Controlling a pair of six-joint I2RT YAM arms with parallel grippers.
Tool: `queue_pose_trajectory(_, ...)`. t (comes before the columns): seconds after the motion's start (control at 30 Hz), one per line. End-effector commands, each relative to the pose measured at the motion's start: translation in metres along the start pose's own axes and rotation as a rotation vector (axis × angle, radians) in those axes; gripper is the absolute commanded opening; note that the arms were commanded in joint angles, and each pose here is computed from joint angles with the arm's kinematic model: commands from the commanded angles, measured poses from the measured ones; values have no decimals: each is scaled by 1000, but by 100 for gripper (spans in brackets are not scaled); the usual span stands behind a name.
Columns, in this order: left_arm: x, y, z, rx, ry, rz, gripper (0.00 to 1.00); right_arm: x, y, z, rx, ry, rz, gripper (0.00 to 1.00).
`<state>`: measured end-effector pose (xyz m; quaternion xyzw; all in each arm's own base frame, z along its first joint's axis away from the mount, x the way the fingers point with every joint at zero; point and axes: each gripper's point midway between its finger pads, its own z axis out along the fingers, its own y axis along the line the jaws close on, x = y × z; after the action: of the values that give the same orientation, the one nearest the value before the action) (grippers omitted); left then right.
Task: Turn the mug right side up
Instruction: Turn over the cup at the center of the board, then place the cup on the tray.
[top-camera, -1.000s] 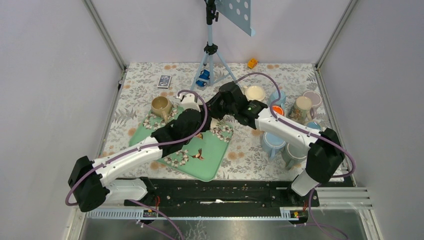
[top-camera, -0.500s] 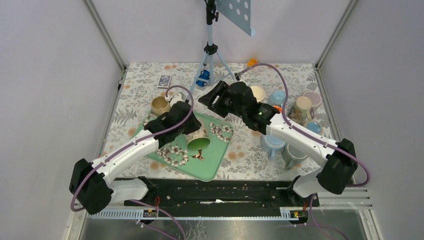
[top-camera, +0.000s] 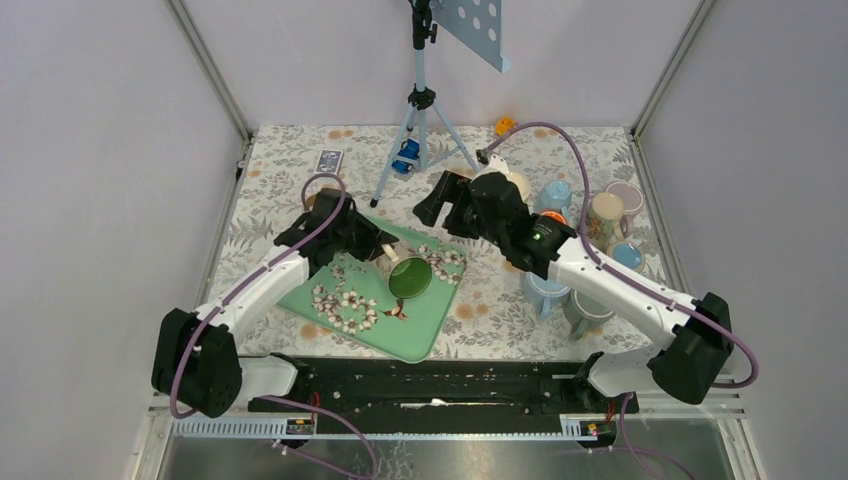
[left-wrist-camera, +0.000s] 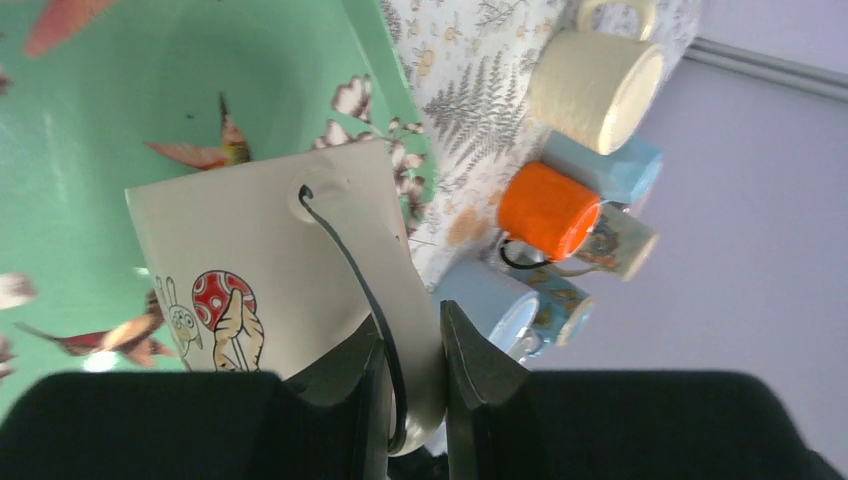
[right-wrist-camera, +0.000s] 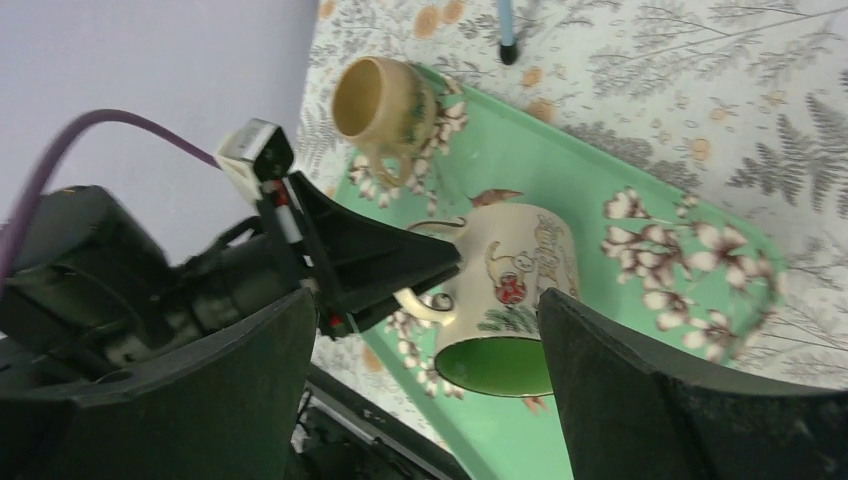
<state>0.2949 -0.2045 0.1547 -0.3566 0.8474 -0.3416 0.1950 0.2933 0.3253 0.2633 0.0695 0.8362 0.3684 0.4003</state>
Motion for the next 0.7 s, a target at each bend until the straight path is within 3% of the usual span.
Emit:
queue_pose_trajectory(0.0, 17, -44, -2, 183, 148, -196, 0, 0, -32, -8, 60, 16, -70, 88)
queue_pose_trajectory(0.33, 15, -15, 19, 126, 147, -359, 0, 23, -78, -4, 134, 127, -91, 91)
queue_pose_trajectory(0.67, 5, 25, 36, 45, 73, -407, 0, 36, -88, 3, 128, 175, -105, 94)
